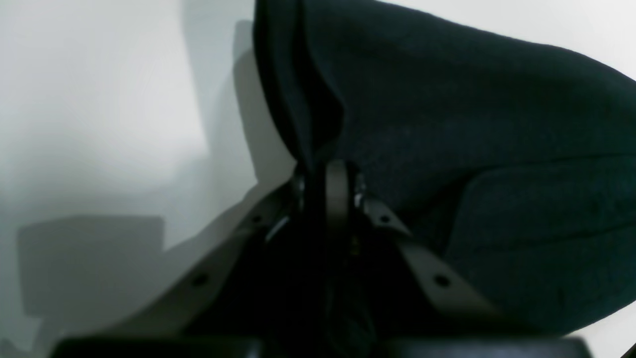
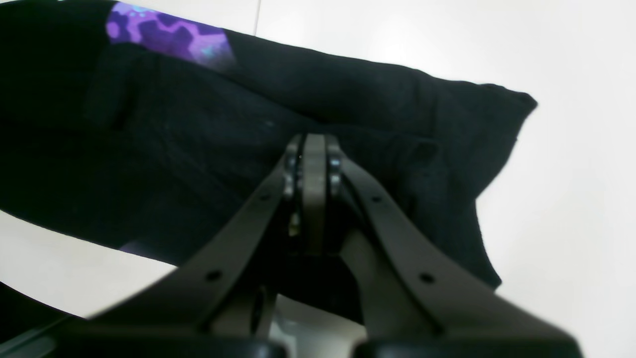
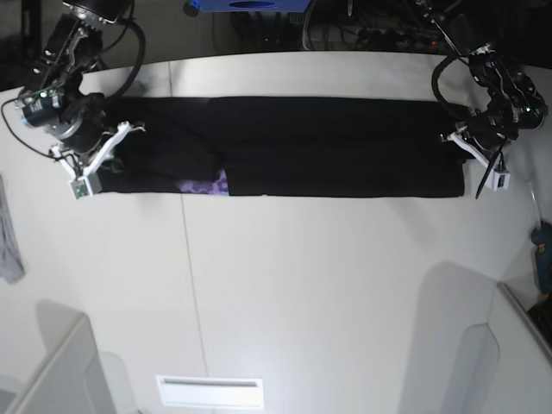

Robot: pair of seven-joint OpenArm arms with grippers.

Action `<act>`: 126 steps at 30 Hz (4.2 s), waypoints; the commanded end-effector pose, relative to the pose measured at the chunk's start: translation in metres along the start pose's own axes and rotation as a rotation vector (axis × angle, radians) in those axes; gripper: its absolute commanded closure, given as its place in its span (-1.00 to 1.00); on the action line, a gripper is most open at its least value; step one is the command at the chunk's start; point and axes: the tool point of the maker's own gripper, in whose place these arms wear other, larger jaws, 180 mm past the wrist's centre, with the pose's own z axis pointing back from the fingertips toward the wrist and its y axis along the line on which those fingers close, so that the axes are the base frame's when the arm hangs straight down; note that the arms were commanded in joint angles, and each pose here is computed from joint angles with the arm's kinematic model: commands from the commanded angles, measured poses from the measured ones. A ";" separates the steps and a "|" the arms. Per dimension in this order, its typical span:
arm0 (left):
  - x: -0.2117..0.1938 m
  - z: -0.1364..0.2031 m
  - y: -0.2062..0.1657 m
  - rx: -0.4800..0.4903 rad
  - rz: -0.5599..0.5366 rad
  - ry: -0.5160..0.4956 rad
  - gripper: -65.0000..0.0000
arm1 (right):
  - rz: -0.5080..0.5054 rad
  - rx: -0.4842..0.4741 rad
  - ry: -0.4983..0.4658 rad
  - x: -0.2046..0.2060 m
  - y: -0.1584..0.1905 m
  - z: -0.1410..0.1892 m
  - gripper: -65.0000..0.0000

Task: Fold the T-shirt properly
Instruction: 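Pull the strip ends apart with both grippers to straighten it, then carry the strip end with the left gripper toward the right gripper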

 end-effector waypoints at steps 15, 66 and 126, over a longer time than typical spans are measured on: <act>0.022 0.064 -0.024 0.117 -0.289 -0.143 1.00 | 0.004 0.013 -0.046 0.012 0.006 0.001 1.00; -0.026 0.000 -0.307 -0.516 -0.364 -0.056 1.00 | -0.006 0.011 -0.021 0.001 0.006 0.002 1.00; -0.034 -0.011 -0.360 -0.642 -0.485 -0.002 -0.34 | -0.007 0.013 -0.025 0.002 0.007 0.001 1.00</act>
